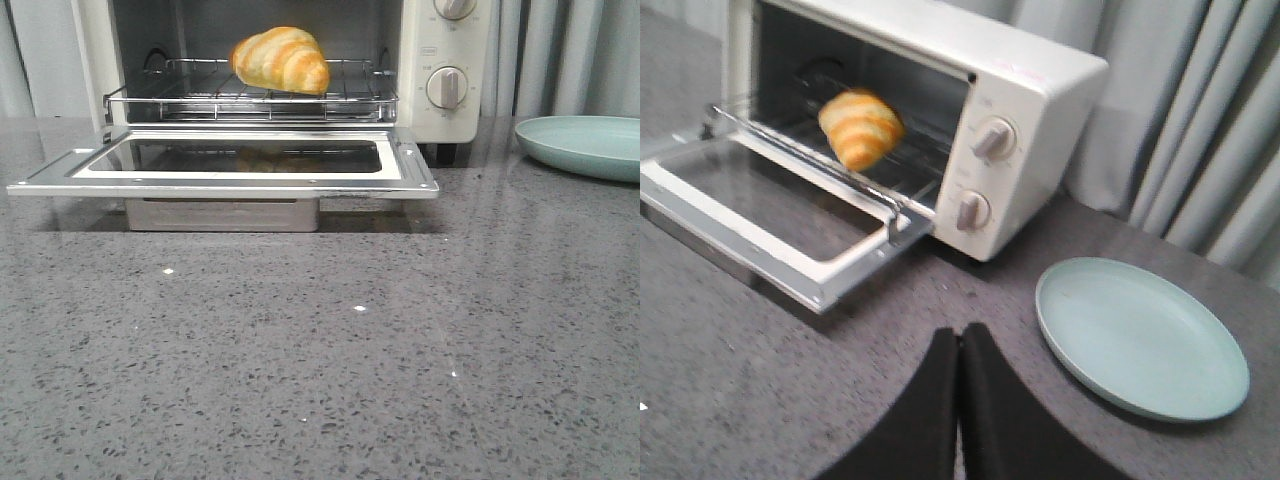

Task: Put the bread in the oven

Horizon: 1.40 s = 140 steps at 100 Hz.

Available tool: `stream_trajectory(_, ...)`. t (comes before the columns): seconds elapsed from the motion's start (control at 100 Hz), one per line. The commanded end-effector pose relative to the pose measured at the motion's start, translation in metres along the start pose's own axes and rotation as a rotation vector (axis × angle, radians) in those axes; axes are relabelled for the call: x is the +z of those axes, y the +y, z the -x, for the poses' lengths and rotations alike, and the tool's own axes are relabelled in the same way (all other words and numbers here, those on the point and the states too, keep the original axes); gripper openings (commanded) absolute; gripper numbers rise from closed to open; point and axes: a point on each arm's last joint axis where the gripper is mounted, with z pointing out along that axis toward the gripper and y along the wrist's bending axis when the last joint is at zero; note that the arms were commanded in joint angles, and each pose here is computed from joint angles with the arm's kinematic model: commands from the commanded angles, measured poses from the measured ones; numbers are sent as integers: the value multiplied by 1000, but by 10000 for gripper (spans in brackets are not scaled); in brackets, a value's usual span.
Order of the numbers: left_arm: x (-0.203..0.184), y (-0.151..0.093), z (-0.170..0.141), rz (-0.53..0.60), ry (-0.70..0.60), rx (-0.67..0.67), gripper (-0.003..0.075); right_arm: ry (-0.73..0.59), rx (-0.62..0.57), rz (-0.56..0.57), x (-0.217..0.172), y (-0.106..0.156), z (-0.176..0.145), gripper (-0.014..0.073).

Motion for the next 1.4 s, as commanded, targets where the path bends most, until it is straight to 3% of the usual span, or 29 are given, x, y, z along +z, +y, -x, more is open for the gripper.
stream_trajectory(0.0, 0, 1, 0, 2, -68, -21, -21, -46, -59, -46, 3, -1, 3, -48)
stream_trajectory(0.07, 0, 1, 0, 2, -68, -21, -21, -45, -40, -55, 9, 5, -4, -48)
stream_trajectory(0.23, 0, 1, 0, 2, -68, -21, -21, -52, 177, -83, 27, 22, -32, -48)
stream_trajectory(0.44, 0, 1, 0, 2, -68, -21, -21, -252, 228, -299, 45, 28, -88, -48)
stream_trajectory(0.73, 0, 1, 0, 2, -68, -21, -21, -83, 331, -331, 37, 45, -144, -48)
stream_trajectory(0.979, 0, 1, 0, 2, -68, -21, -21, 106, 380, -318, 35, 50, -162, -48)
stream_trajectory(1.389, 0, 1, 0, 2, -68, -21, -21, 77, 374, -323, 33, 50, -161, -48)
